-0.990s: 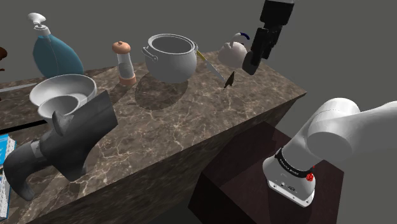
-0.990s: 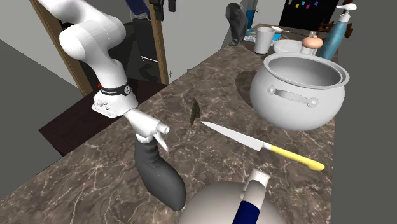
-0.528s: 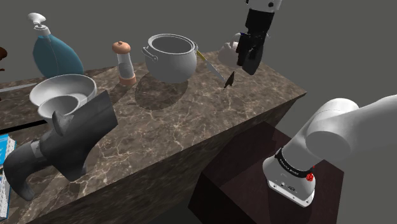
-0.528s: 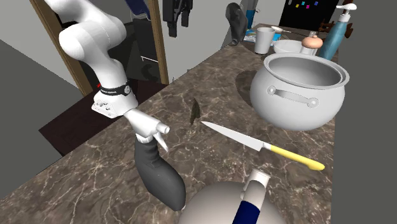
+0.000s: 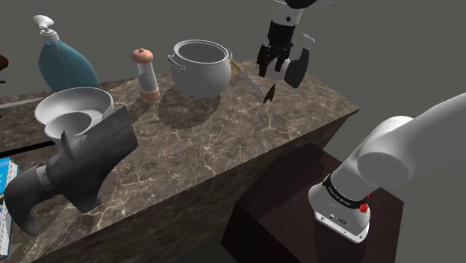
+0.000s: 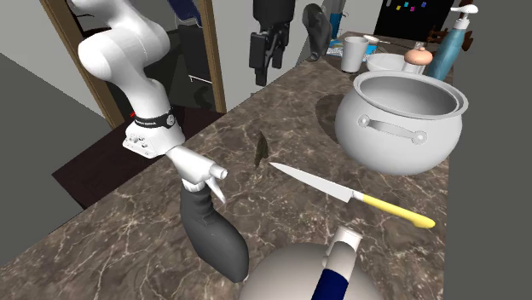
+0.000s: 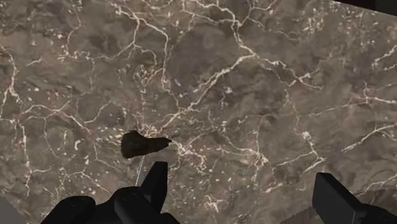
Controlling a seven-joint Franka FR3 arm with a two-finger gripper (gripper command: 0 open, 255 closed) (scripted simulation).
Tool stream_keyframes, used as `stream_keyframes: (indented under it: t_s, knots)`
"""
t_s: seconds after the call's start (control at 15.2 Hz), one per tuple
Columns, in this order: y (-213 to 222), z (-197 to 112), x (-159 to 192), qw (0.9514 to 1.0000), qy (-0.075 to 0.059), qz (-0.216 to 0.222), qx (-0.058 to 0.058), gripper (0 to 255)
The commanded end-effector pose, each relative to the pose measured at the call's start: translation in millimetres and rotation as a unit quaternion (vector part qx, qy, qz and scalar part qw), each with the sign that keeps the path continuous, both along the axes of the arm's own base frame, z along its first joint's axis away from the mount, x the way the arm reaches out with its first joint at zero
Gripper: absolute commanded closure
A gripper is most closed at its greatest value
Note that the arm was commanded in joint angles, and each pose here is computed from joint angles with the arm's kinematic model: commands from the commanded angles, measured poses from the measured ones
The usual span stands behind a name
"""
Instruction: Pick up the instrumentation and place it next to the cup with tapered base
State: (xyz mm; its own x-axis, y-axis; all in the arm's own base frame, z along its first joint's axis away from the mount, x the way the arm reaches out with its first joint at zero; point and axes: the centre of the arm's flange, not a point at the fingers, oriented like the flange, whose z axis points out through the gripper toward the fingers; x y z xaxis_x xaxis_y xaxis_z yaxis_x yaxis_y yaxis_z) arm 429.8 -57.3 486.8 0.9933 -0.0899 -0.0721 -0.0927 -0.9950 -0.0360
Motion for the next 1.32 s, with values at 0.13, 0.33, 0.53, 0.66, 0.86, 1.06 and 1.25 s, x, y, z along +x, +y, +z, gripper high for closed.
stream_keyframes:
  t_s: [0.13,0.33,0.53,0.66,0.86,1.06,1.25]
  knots:
    - [-26.0,-25.4,34.6,0.9998,-0.009,-0.019,-0.005,0]
    - [-44.7,-43.6,61.7,0.9993,-0.015,-0.032,-0.009,0]
    - [-64.2,-61.4,88.5,0.9986,-0.021,-0.046,-0.013,0]
    - [-77.7,-73.0,106.1,0.9980,-0.025,-0.055,-0.016,0]
    - [-98.7,-90.0,132.3,0.9970,-0.031,-0.069,-0.019,0]
    - [-120.5,-106.5,158.1,0.9956,-0.037,-0.083,-0.023,0]
    - [-140.1,-120.5,180.2,0.9943,-0.042,-0.094,-0.026,0]
